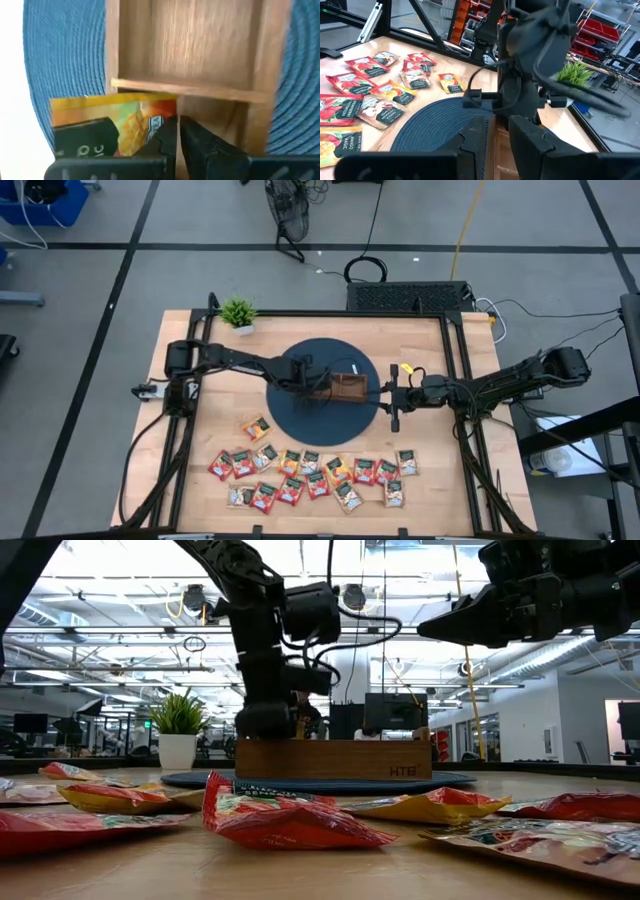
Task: Pick & Place Tea
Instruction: Put the yellow tea bag into the left section of the wooden organizer
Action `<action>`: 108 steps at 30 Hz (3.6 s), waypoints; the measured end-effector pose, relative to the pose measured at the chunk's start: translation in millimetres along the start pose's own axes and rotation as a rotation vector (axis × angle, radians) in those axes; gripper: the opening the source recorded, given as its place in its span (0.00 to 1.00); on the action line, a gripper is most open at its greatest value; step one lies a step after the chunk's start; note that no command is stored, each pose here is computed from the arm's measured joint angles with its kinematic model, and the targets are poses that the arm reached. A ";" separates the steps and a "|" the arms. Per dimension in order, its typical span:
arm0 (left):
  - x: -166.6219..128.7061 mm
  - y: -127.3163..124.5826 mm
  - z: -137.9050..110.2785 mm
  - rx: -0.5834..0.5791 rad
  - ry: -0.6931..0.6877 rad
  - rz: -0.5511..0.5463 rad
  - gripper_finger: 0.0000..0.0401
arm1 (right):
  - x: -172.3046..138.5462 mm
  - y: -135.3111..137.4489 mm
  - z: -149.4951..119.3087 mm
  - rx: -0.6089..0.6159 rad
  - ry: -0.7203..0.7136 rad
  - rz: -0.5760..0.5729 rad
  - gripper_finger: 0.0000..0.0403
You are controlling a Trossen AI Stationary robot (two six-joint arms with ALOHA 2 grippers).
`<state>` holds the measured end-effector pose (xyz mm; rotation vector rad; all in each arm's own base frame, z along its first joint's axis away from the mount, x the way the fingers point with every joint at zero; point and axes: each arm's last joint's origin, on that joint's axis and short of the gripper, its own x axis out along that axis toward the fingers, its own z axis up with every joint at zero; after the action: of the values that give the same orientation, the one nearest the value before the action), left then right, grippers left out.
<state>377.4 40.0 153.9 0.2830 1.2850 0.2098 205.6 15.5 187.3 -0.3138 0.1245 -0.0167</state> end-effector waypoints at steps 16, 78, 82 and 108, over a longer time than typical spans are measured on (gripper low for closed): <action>-105.3 -14.8 4.9 -0.064 -0.300 -0.016 0.02 | -0.2 3.1 0.2 0.069 -0.013 0.074 0.19; -142.1 -51.8 -86.0 -0.240 -0.855 -0.119 0.44 | 119.5 187.3 14.3 -0.162 0.805 0.454 0.03; -142.0 -51.8 -86.0 -0.254 -0.854 -0.126 0.44 | 117.1 191.4 16.3 -0.225 0.777 0.451 0.02; -145.3 -49.4 -74.9 -0.805 -0.919 -0.399 0.44 | 149.9 133.1 51.0 -0.888 0.673 -0.523 0.00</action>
<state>265.8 -44.9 251.3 -0.5270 0.2605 0.2020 360.3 152.4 176.3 -1.2182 0.7233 -0.6015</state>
